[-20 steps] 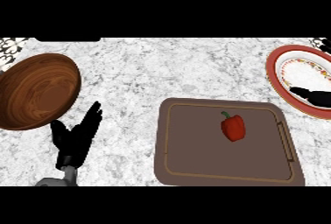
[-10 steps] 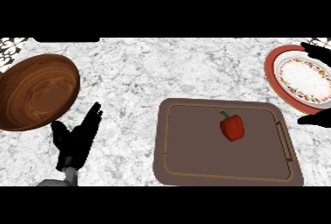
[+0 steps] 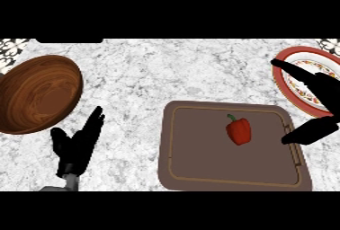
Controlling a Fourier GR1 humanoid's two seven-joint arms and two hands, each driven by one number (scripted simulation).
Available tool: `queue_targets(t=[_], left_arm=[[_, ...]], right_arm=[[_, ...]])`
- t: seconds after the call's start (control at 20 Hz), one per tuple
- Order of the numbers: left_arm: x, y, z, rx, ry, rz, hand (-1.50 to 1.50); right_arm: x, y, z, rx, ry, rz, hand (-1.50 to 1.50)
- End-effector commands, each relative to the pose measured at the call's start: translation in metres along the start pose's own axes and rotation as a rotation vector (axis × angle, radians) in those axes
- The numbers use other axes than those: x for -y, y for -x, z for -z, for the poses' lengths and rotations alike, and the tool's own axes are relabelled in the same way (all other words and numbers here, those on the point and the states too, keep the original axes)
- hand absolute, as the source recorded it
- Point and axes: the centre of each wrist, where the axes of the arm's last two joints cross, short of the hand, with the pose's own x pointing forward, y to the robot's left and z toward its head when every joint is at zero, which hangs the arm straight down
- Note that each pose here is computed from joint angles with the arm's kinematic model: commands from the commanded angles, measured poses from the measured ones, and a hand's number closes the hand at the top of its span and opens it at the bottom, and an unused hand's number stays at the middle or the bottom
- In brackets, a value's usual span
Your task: Pick the bell pepper from the tray and place it in the plate
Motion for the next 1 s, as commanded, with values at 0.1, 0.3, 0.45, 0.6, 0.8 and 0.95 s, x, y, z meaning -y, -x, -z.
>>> queue_targets(t=[0.1, 0.3, 0.45, 0.6, 0.8, 0.95], left_arm=[[-0.004, 0.004, 0.004, -0.074, 0.000, -0.014, 0.00], [0.000, 0.027, -0.006, -0.080, 0.010, -0.009, 0.00], [0.006, 0.023, -0.001, -0.086, 0.000, -0.006, 0.00], [0.002, 0.017, 0.006, -0.075, -0.008, -0.001, 0.00], [-0.003, 0.011, 0.016, -0.090, 0.004, -0.006, 0.00], [-0.007, 0.009, 0.014, -0.096, 0.003, -0.018, 0.00]], right_arm=[[-0.039, -0.037, 0.001, -0.056, 0.006, -0.064, -1.50], [-0.054, -0.026, 0.016, -0.107, -0.084, -0.067, -1.50], [-0.063, -0.040, 0.014, -0.119, -0.120, -0.030, -1.50], [-0.078, -0.027, -0.003, -0.098, -0.128, -0.023, -1.50], [-0.087, -0.029, 0.014, -0.096, -0.122, -0.052, -1.50], [-0.079, -0.046, 0.017, -0.119, -0.102, -0.120, -1.50]])
